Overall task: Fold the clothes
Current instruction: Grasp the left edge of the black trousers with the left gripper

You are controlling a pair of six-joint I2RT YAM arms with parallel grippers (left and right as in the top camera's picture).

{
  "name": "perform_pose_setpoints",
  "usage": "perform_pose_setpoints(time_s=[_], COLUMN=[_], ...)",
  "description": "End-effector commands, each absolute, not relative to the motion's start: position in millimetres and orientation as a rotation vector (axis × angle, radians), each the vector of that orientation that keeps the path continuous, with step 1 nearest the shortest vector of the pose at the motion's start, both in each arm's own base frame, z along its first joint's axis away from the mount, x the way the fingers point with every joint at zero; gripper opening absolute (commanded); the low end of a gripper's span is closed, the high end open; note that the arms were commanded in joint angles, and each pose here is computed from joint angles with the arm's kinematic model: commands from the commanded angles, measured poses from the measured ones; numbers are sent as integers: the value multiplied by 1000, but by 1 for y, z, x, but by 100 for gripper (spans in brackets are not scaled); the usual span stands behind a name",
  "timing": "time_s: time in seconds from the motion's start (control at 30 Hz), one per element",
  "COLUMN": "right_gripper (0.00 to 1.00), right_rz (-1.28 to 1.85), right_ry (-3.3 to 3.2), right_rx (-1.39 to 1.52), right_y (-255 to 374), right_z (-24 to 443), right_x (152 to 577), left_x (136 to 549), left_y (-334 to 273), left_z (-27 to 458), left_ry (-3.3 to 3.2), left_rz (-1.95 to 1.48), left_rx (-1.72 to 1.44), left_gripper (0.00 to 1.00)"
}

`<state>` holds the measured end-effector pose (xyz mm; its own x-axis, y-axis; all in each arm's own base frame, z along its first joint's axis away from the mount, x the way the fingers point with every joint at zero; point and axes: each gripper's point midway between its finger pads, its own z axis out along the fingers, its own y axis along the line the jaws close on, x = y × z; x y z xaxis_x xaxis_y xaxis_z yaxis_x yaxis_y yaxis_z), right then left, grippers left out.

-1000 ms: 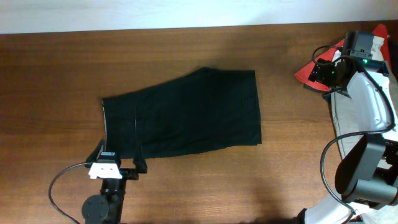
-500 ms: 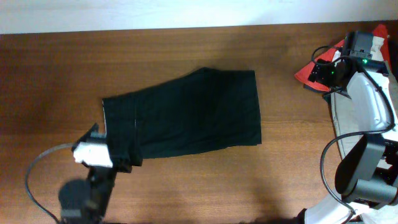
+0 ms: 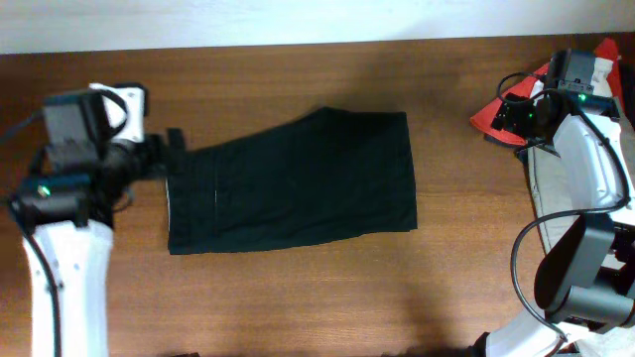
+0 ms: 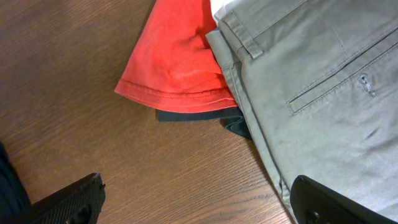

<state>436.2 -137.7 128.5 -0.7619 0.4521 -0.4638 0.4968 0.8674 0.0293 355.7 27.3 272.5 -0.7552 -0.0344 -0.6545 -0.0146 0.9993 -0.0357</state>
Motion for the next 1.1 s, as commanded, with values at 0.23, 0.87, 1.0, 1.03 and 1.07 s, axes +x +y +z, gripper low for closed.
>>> perform_pose_setpoints(time_s=[0.23,0.87,1.0,1.03,1.07], right_gripper=[99,99,99,99,99], right_rz=[-142,-142,-142,-142,-142], right_ry=[2553,2553,2553,2553,2553], right_rx=[710,710,710,710,710], right_y=[-141,-141,-141,-141,-141], right_z=[134,134,134,134,134], right_x=[437,437,437,437,437], left_x=[383,387,382,378,374], left_y=[71,105,95,92,88], left_z=[188,40,26,22,15], left_ry=[2653,2807,2828,2843,2865], left_rz=[-296,-760,-856,-873,-898], left_rx=[-266,-251,-250,-239,-219], left_gripper=[99,99,99,99,99])
